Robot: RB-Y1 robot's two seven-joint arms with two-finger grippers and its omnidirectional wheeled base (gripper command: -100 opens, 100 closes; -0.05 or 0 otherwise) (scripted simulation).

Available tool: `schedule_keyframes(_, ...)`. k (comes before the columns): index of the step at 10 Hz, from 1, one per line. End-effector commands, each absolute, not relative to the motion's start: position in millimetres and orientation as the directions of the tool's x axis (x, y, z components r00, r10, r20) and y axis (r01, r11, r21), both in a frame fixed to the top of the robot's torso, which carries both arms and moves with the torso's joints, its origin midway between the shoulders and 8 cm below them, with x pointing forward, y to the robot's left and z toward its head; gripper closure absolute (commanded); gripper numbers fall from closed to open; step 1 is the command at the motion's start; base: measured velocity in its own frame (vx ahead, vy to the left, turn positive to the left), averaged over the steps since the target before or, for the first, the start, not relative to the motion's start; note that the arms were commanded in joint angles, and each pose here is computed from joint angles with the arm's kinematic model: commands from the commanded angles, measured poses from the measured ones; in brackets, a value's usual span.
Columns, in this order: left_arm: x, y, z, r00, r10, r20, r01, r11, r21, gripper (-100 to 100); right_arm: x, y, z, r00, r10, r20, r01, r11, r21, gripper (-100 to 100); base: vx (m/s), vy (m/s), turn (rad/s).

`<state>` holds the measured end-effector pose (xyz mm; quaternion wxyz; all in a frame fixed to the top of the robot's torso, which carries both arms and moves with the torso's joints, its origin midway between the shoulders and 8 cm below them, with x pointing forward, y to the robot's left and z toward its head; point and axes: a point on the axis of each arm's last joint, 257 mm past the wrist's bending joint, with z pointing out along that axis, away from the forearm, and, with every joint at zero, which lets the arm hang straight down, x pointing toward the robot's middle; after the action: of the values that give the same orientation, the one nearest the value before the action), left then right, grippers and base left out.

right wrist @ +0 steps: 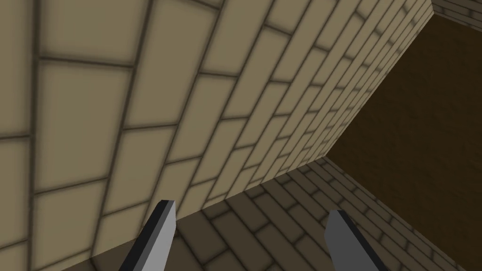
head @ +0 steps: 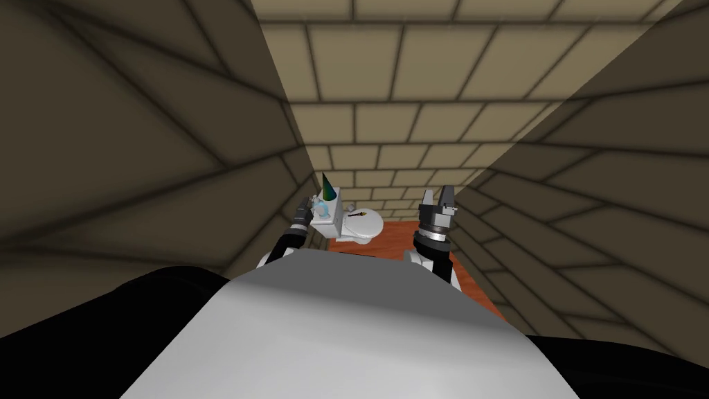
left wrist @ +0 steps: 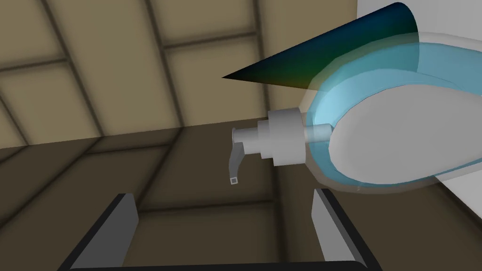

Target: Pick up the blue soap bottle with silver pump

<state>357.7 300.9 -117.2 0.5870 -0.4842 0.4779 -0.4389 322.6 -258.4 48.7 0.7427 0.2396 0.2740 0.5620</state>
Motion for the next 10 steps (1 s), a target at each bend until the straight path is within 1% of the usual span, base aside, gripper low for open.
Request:
schedule_keyframes(1, 372, 277, -121, 0.111, -0.992, -0.064, 0.085, 0.074, -0.994, -100, 323, -258, 49, 0.218, 0.966, -0.138, -0.704, 0.253, 0.664, 0, -0.037, -0.018, 0.379)
schedule_keyframes(2, 381, 273, -127, 0.099, -0.994, -0.054, 0.084, 0.062, -0.995, -100, 323, -258, 49, 0.218, 0.966, -0.138, -0.704, 0.254, 0.664, 0, -0.049, -0.035, 0.519)
schedule_keyframes(3, 391, 269, -127, 0.088, -0.995, -0.05, 0.095, 0.058, -0.994, -100, 323, -258, 49, 0.218, 0.966, -0.138, -0.704, 0.254, 0.664, 0, -0.028, -0.027, 0.093)
schedule_keyframes(4, 399, 267, -134, 0.08, -0.996, -0.048, 0.088, 0.055, -0.995, -100, 323, -258, 49, 0.218, 0.966, -0.138, -0.704, 0.253, 0.664, 0, -0.011, -0.004, -0.083)
schedule_keyframes(5, 407, 241, -134, 0.029, -0.999, 0.014, 0.112, -0.01, -0.994, -100, 323, -258, 49, 0.218, 0.966, -0.138, -0.704, 0.253, 0.664, 0, -0.044, -0.007, 0.306)
schedule_keyframes(6, 416, 236, -138, 0.016, -1.0, 0.022, 0.11, -0.02, -0.994, -100, 323, -258, 49, 0.218, 0.966, -0.138, -0.704, 0.254, 0.664, 0, -0.05, -0.018, 0.46)
schedule_keyframes(7, 423, 232, -142, 0.007, -1.0, 0.022, 0.108, -0.021, -0.994, -100, 323, -258, 49, 0.218, 0.966, -0.138, -0.704, 0.253, 0.664, 0, -0.024, -0.017, 0.172)
schedule_keyframes(9, 439, 224, -149, -0.012, -1.0, 0.022, 0.103, -0.023, -0.994, -100, 323, -258, 49, 0.218, 0.966, -0.138, -0.704, 0.253, 0.664, 0, 0.0, -0.004, -0.027)
schedule_keyframes(10, 448, 194, -145, -0.072, -0.995, 0.074, 0.124, -0.083, -0.989, -100, 323, -258, 49, 0.218, 0.966, -0.138, -0.704, 0.253, 0.664, 0, -0.037, -0.005, 0.39)
